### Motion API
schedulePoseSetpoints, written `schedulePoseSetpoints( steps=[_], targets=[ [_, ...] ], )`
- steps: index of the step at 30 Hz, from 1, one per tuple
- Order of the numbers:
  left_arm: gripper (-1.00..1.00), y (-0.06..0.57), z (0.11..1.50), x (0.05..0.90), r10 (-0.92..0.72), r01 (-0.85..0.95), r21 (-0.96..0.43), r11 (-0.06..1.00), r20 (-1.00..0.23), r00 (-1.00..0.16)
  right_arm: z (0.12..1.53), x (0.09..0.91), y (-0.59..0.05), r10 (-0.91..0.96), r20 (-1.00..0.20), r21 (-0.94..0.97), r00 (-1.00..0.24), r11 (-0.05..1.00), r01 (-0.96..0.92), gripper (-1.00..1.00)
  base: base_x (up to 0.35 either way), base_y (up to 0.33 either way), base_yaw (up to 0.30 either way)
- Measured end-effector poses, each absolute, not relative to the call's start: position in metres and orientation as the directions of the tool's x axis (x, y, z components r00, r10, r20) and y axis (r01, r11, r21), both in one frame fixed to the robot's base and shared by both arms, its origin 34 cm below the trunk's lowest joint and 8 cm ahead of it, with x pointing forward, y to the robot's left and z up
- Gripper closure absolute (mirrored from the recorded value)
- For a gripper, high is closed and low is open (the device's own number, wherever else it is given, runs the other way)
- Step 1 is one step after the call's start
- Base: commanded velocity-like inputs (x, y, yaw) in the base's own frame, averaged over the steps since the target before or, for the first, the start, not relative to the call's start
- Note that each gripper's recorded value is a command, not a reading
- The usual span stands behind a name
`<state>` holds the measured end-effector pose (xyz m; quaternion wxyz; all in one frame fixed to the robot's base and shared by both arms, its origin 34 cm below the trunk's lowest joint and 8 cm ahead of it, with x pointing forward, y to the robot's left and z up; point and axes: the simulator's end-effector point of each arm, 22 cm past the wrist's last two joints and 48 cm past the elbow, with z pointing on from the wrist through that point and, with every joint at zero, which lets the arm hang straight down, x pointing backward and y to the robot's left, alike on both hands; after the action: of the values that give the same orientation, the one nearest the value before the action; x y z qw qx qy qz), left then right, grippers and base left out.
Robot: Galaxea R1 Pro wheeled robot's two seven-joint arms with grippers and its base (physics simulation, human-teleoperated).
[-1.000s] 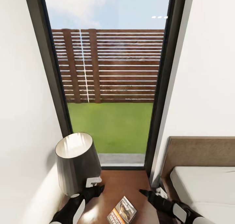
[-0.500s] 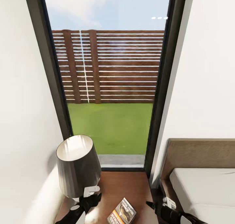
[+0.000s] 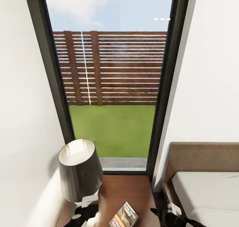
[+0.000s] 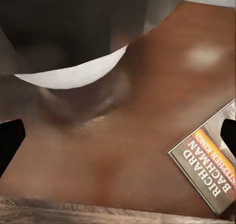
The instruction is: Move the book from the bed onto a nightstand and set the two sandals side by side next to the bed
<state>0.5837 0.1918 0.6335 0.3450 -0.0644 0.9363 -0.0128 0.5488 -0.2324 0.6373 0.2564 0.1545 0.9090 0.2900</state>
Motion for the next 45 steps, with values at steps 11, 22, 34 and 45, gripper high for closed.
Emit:
schedulePoseSetpoints(
  steps=[11,22,34,45],
  targets=[
    [-1.0,0.204,0.62,0.544,-0.12,-0.118,-0.043,0.992,-0.582,-0.804,0.637,0.52,-0.234,0.419,-0.343,0.593,-0.841,0.791,0.153,-1.0,0.0,0.0,0.0],
    [-1.0,0.232,0.594,0.464,-0.115,-0.133,0.004,0.991,-0.478,-0.871,0.607,0.419,-0.233,0.418,-0.219,0.564,-0.882,0.791,0.235,-1.0,0.0,0.0,0.0],
    [-1.0,0.241,0.577,0.389,-0.114,-0.135,0.028,0.99,-0.391,-0.913,0.608,0.393,-0.233,0.419,-0.188,0.557,-0.888,0.79,0.255,-1.0,0.0,0.0,0.0],
    [-1.0,0.242,0.577,0.388,-0.113,-0.135,0.029,0.99,-0.389,-0.914,0.609,0.393,-0.232,0.419,-0.188,0.559,-0.889,0.789,0.254,-1.0,0.0,0.0,0.0]
  ],
)
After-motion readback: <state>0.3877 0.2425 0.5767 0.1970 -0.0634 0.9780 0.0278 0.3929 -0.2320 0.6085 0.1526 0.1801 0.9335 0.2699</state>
